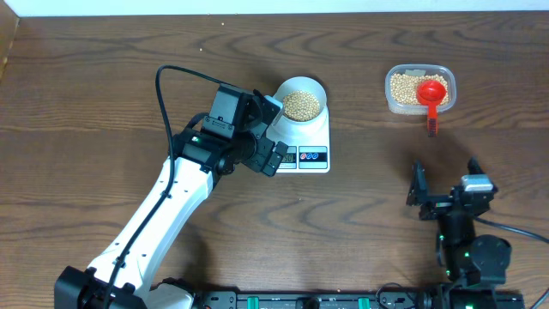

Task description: Scoop item into bowl and weigh 50g on scale

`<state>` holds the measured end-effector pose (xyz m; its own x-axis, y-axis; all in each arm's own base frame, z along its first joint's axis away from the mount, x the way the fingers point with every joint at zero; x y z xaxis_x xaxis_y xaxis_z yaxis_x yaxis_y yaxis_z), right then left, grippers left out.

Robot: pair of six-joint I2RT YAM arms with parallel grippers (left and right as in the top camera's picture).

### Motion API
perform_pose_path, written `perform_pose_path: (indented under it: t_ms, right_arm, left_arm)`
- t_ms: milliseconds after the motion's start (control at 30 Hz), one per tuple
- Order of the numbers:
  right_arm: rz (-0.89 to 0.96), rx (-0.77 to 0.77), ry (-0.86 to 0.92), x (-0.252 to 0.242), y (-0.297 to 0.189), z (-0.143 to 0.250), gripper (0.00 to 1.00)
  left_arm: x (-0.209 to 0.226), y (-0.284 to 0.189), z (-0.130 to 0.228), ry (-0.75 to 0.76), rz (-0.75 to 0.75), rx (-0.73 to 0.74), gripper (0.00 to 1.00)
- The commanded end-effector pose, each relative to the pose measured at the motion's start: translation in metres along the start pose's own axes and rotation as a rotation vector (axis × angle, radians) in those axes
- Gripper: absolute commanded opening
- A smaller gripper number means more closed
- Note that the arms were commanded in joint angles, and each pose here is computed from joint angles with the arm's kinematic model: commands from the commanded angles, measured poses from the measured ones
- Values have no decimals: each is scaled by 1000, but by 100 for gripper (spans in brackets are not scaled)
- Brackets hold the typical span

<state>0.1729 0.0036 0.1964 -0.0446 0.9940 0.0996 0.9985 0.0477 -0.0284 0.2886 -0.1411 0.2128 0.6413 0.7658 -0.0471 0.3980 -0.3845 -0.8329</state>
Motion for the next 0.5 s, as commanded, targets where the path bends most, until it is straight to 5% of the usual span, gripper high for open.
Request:
perform_pose_path:
  t_ms: [0,467]
  right_arm:
    - [16,-14,-6,-1,-1,13,99]
    - [20,70,-4,-3,-4,38,99]
  left_arm:
    - [1,0,0,7,0,0,98]
    - [1,0,0,7,0,0,98]
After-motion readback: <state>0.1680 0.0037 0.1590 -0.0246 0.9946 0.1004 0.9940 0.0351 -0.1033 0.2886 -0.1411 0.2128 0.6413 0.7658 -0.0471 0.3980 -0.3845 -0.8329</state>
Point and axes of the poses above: each gripper's point midway between its finger pads, its own y axis out along the fingers, its own x axis along the line the jaws close on, z = x × y, the point moved 8 cm from there along -y, back along the fingers, and after that the axes turned 5 degrees about y, right-handed, at the moved point
